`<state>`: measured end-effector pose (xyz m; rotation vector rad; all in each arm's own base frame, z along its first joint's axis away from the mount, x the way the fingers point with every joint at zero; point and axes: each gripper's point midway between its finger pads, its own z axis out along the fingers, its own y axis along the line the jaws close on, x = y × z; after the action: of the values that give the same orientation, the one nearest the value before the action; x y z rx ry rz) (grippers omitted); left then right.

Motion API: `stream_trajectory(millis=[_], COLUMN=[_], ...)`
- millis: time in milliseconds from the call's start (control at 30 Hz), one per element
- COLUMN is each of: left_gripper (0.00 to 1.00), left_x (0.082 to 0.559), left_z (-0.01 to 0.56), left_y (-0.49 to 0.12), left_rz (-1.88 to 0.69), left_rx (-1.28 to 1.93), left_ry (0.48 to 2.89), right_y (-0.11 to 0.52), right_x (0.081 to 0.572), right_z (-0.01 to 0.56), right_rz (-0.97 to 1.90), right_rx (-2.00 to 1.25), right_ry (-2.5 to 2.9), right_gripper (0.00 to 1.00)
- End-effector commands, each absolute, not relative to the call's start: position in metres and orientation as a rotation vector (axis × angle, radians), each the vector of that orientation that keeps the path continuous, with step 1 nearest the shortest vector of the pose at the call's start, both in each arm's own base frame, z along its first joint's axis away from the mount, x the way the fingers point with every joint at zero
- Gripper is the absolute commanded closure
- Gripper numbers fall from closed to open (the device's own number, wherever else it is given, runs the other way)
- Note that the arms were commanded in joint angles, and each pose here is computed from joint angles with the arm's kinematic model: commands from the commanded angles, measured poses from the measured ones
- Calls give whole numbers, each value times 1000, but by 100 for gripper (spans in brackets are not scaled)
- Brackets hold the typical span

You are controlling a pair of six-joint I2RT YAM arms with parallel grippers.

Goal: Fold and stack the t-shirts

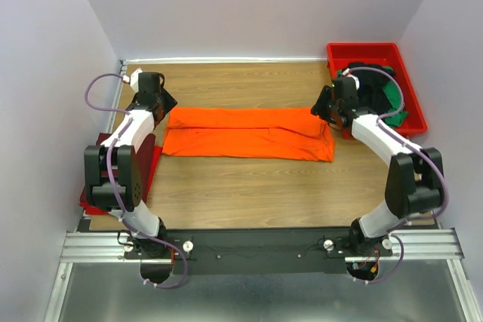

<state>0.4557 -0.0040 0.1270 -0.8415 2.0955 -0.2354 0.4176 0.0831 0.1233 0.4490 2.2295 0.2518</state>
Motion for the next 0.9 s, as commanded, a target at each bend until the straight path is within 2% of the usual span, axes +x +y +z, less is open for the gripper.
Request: stream_trajectory(millis=[0,200,333,600,767,867], left_gripper=[47,48,48,48,48,48], left_x=[458,452,448,444,444,445], left_z=[140,147,153,152,146,146], left_y=[-41,-80,-95,-106,-108,-108], left_rz=[-328,-411,-453,-469,-477,-479], left_rx=[-682,-521,-451,-400,-395,-394], left_ry=[2149,2202,2208,2230,2243,2243], right_y=[83,75,71,72,77,80], right_x=[450,474,475,468,465,462], right_z=[111,82,54,36,34,35], right_rz=[205,95,40,46,78,106], right_rx=[413,413,417,433,437,440], right_ry=[2242,2280,2329,2371,2380,2383], right_gripper=[40,41,41,44,55,66])
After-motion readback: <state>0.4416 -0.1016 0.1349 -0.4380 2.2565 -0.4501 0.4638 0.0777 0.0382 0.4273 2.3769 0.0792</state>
